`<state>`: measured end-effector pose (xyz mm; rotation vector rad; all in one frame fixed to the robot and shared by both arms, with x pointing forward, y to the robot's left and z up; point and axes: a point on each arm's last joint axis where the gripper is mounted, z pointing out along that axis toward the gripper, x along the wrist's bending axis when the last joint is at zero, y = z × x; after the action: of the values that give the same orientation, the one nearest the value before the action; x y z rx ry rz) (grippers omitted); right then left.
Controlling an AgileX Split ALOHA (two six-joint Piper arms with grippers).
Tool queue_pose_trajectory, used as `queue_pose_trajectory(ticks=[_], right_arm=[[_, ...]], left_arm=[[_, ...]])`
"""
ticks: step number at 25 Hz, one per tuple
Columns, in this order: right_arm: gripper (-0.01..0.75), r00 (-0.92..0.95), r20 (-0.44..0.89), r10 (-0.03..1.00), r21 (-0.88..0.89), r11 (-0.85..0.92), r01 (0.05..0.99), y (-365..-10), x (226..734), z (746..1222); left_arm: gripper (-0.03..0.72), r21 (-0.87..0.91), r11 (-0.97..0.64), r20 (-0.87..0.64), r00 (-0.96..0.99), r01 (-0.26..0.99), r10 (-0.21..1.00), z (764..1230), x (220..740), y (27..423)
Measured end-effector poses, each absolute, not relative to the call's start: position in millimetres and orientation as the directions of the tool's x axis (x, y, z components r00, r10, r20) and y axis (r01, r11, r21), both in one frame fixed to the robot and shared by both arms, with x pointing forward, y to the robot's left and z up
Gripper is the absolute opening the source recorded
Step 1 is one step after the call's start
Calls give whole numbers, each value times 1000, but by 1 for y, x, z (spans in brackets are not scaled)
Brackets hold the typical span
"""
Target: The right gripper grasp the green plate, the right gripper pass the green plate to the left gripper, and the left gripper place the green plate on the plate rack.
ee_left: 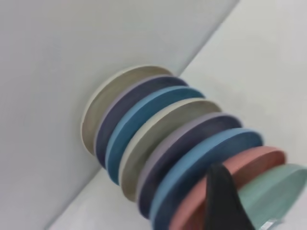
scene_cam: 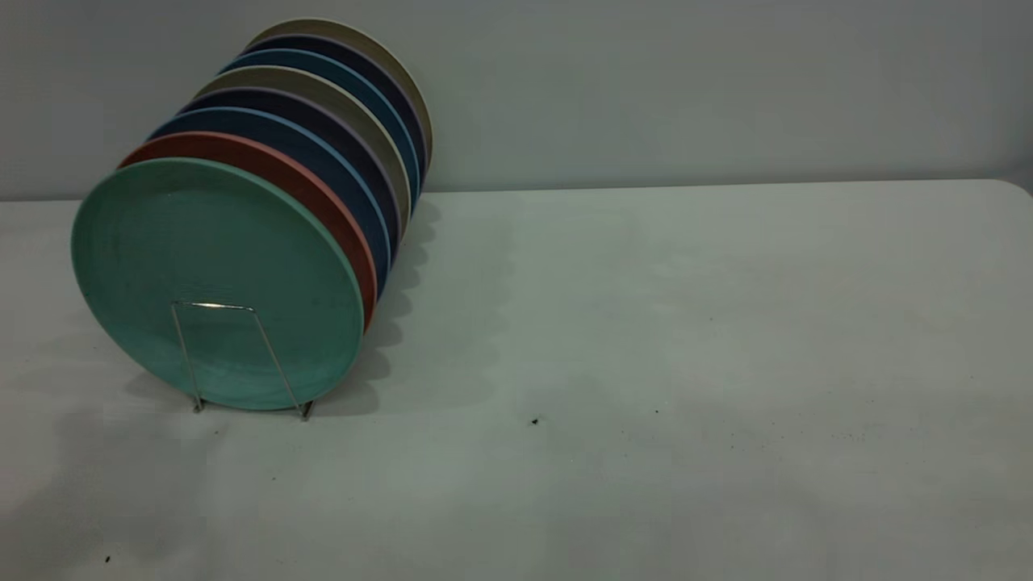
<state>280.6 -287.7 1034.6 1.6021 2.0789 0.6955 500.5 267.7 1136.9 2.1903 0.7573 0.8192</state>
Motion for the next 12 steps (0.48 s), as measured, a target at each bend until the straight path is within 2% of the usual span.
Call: queue_pose_trajectory(ticks=[3, 6, 8, 12], right_arm=[[457, -209, -31, 977, 617, 183, 766, -290, 281, 1033], [457, -210, -29, 977, 618, 183, 765, -290, 281, 1033], [457, -221, -35, 975, 625, 193, 756, -290, 279, 1034], [457, -209, -52, 977, 668, 189, 720, -293, 272, 1036]], left_arm=[[455, 749, -548, 252, 605, 372, 755, 1153, 468, 271], [456, 693, -479, 142, 549, 539, 824, 1156, 437, 276], [456, 613, -403, 66, 464, 680, 883, 1153, 419, 282], [456, 450, -246, 16, 268, 859, 963, 1135, 385, 293]])
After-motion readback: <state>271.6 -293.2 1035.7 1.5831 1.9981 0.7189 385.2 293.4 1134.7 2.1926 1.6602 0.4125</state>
